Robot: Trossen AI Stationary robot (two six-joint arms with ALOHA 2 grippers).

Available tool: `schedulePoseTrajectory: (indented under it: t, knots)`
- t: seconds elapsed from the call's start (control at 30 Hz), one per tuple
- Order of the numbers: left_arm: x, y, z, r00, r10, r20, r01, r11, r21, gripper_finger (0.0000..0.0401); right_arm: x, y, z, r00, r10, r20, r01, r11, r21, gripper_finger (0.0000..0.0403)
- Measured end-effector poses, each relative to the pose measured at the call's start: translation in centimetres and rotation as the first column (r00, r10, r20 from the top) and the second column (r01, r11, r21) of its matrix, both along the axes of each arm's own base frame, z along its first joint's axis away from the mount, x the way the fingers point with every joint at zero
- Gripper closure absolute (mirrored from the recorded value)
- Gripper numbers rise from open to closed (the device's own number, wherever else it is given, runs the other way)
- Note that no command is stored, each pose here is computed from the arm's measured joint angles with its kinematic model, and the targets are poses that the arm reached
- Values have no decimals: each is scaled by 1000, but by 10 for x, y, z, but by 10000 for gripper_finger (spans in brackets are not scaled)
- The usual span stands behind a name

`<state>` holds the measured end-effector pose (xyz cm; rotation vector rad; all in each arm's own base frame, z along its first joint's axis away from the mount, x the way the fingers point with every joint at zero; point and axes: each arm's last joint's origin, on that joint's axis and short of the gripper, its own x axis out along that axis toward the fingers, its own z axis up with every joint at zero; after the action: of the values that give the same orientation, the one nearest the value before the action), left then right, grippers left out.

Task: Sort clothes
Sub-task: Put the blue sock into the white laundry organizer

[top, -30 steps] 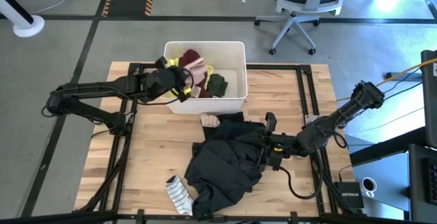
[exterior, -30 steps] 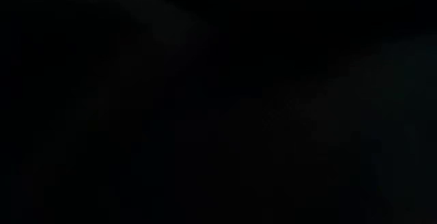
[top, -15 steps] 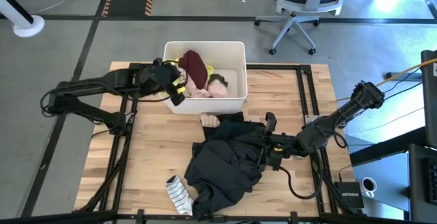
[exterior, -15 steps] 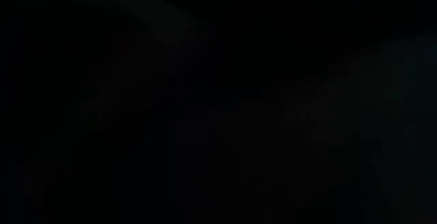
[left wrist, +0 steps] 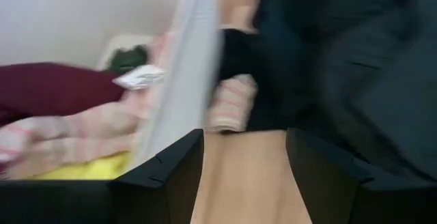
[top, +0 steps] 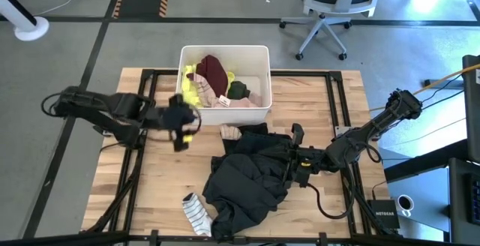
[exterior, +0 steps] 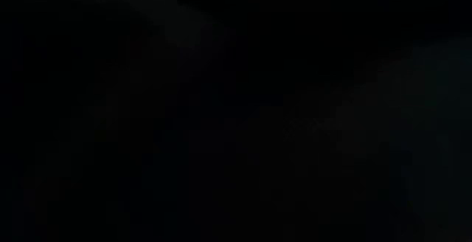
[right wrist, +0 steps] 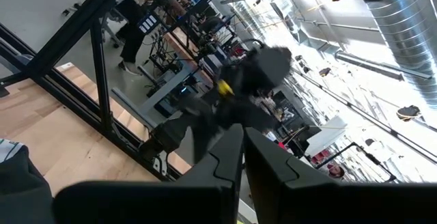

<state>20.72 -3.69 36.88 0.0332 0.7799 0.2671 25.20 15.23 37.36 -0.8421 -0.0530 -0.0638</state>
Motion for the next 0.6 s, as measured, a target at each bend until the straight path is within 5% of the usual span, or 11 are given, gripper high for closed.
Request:
schedulePoseTrajectory:
  t: [0.4, 0.6]
  knots:
    - [-17, -76, -11, 961, -276, -8, 275, 959, -66, 198, 0, 0, 1, 1000, -1, 7, 2, 1000, -10, 370]
    - [-16, -107, -48, 957, -283, -64, 272, 953, -134, 198, 0, 0, 4, 999, -5, 33, 6, 1000, -30, 370]
